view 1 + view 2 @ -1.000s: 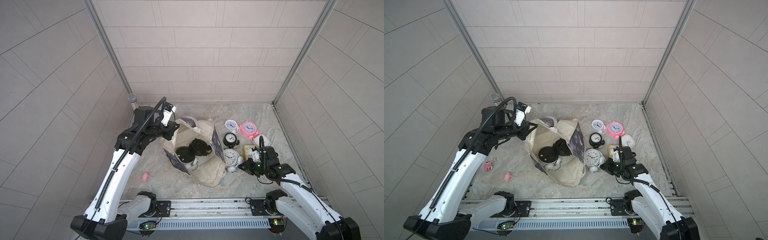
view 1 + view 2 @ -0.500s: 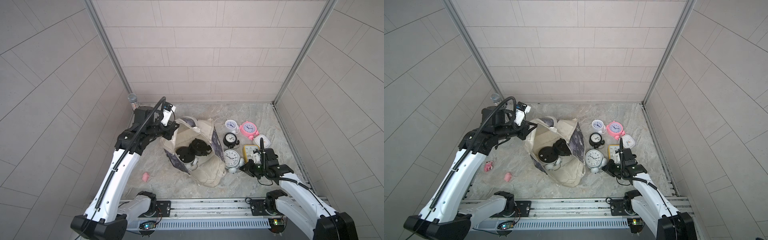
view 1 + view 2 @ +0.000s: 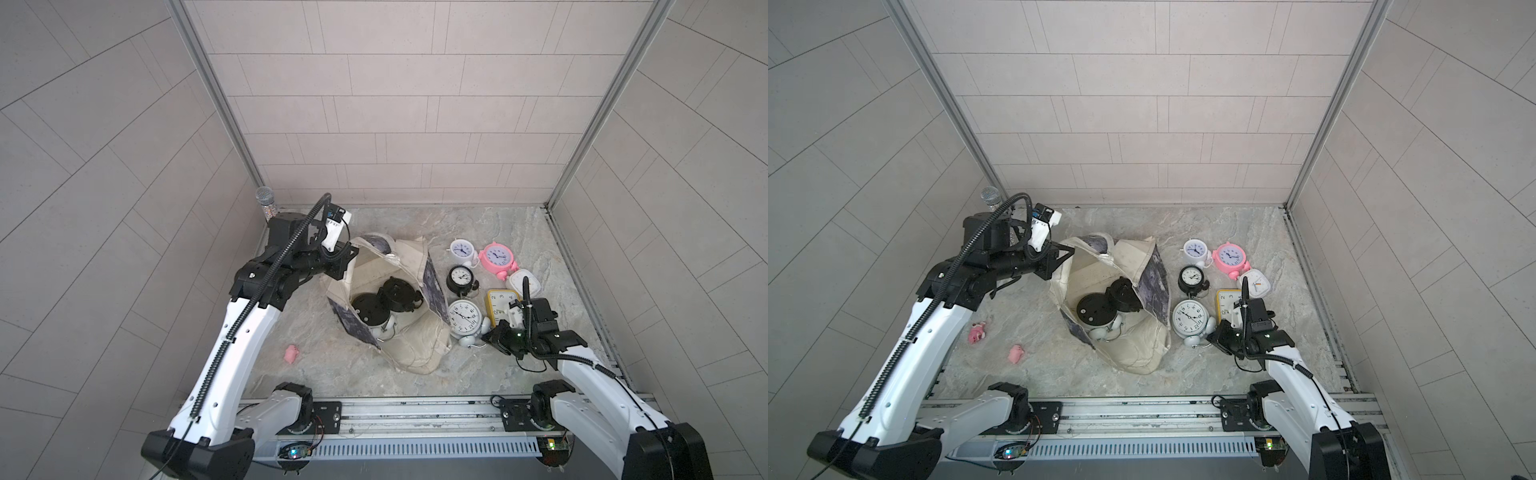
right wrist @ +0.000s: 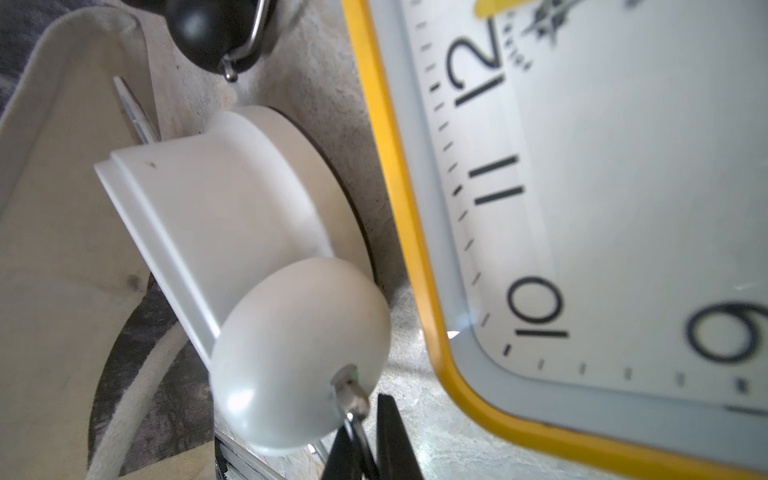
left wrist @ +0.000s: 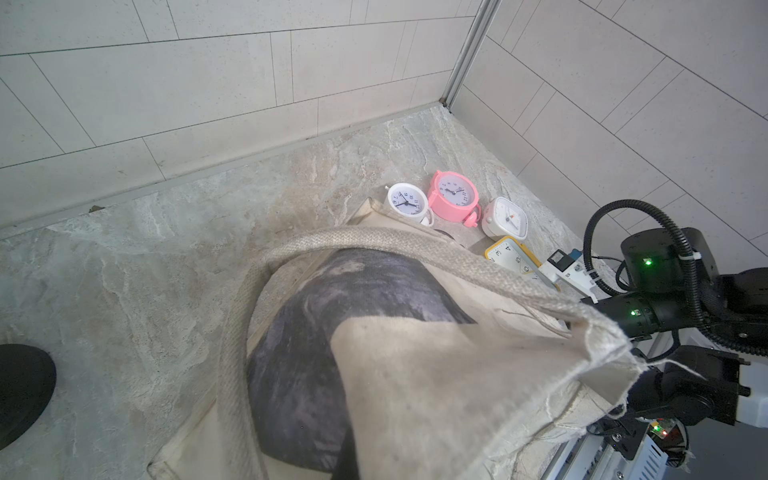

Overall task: Take the alarm clock out of the canvas bag
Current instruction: Place the alarm at the center of the board.

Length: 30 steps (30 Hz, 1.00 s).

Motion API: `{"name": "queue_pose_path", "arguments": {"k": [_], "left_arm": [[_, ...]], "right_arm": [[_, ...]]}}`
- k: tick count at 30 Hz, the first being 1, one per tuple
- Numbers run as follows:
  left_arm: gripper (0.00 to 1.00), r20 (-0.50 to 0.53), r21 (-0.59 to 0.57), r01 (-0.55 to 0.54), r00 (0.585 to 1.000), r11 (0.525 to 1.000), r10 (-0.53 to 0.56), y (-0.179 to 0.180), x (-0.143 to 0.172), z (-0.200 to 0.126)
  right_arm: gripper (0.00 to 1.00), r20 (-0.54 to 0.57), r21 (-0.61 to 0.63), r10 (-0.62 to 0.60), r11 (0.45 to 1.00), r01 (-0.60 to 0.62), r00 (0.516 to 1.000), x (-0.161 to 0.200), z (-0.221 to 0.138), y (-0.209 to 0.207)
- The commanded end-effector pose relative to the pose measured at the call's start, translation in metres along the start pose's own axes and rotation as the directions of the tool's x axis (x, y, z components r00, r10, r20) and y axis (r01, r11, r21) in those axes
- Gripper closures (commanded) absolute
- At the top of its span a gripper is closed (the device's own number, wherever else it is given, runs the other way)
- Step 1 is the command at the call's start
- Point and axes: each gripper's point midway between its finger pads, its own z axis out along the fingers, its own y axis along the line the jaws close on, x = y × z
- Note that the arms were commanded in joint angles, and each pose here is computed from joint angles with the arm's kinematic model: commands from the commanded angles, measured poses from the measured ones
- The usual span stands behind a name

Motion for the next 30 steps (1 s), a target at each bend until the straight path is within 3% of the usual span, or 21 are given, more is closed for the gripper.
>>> {"name": "queue_pose_path", "arguments": {"k": [1, 23, 30], "left_arm": [[1.0, 0.065, -0.004, -0.024, 0.998, 1.0, 0.025, 0.001, -0.016, -0.003], [1.0, 0.068, 0.015, -0.021, 0.997, 1.0, 0.02, -0.003, -0.016, -0.004], [1.0, 0.075, 0.022, -0.015, 0.997, 1.0, 0.014, -0.004, -0.019, -0.004]], "right_arm": [[0.9, 0.027, 0.038, -0.016, 0.999, 0.015, 0.999, -0.003, 0.001, -0.009], [0.78, 0.055, 0.089, -0.032, 0.996, 0.027, 0.998, -0.008, -0.005, -0.019], [0.64, 0.142, 0.037, -0.085, 0.996, 0.081, 0.986, -0.022, -0.025, 0.004]]}}
